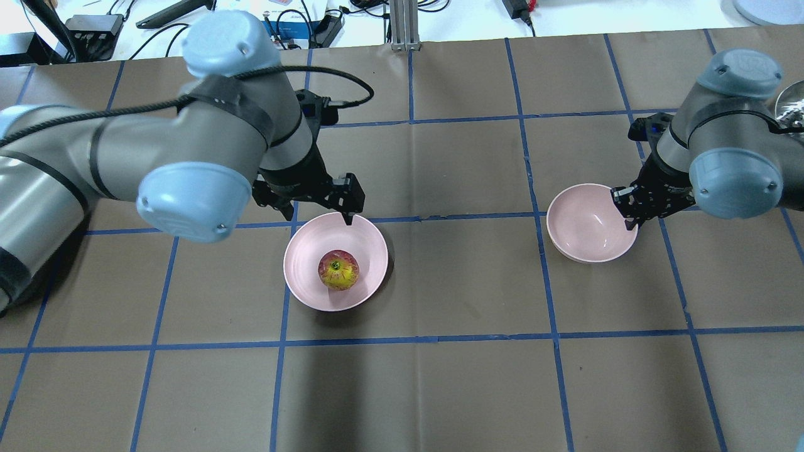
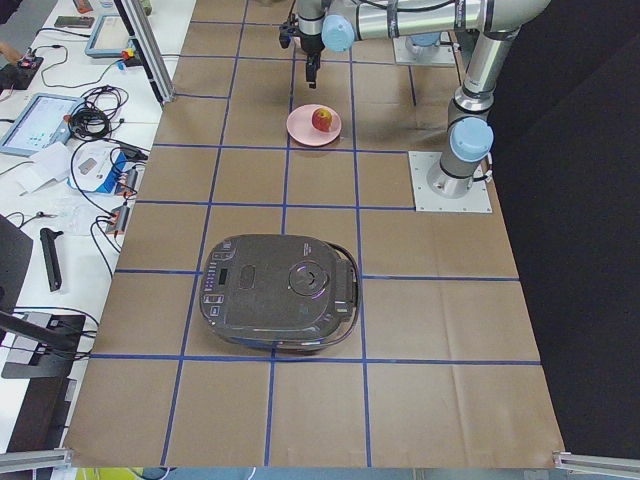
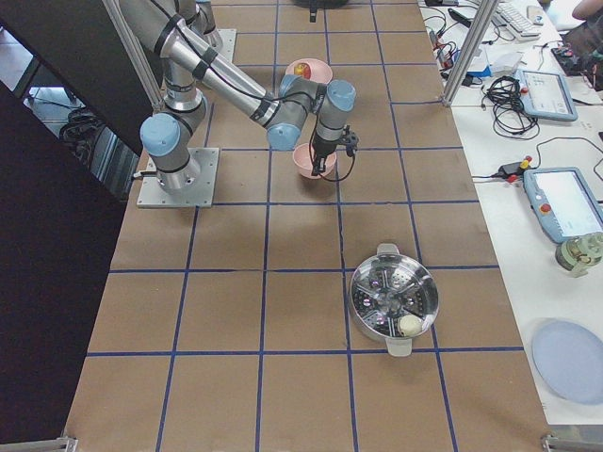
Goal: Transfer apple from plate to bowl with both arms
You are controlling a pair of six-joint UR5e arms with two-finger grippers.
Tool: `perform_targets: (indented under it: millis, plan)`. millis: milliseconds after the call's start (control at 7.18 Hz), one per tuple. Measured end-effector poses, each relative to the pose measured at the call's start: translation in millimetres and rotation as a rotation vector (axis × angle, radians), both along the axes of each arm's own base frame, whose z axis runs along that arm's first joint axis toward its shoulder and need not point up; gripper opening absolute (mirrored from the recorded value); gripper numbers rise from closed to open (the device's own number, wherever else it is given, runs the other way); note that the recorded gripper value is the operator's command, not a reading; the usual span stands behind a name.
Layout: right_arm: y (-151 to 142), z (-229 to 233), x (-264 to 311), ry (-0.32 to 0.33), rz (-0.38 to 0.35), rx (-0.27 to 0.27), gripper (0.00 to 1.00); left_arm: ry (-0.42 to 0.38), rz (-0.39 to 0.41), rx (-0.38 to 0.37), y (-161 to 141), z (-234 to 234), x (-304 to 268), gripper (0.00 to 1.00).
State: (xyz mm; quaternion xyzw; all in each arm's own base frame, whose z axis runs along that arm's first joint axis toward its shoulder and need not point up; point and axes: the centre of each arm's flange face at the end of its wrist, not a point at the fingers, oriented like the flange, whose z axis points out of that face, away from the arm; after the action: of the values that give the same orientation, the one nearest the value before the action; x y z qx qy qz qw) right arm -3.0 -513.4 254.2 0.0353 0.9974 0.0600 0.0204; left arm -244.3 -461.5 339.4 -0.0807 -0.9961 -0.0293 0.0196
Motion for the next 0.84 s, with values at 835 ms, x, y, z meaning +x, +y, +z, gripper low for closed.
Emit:
perform_targets:
  millis: [835]
  plan:
    - [20,-4,159,-0.078,0.015,0.006,0.06,0.011,-0.375,-0.005,24,-109,-1,1.0]
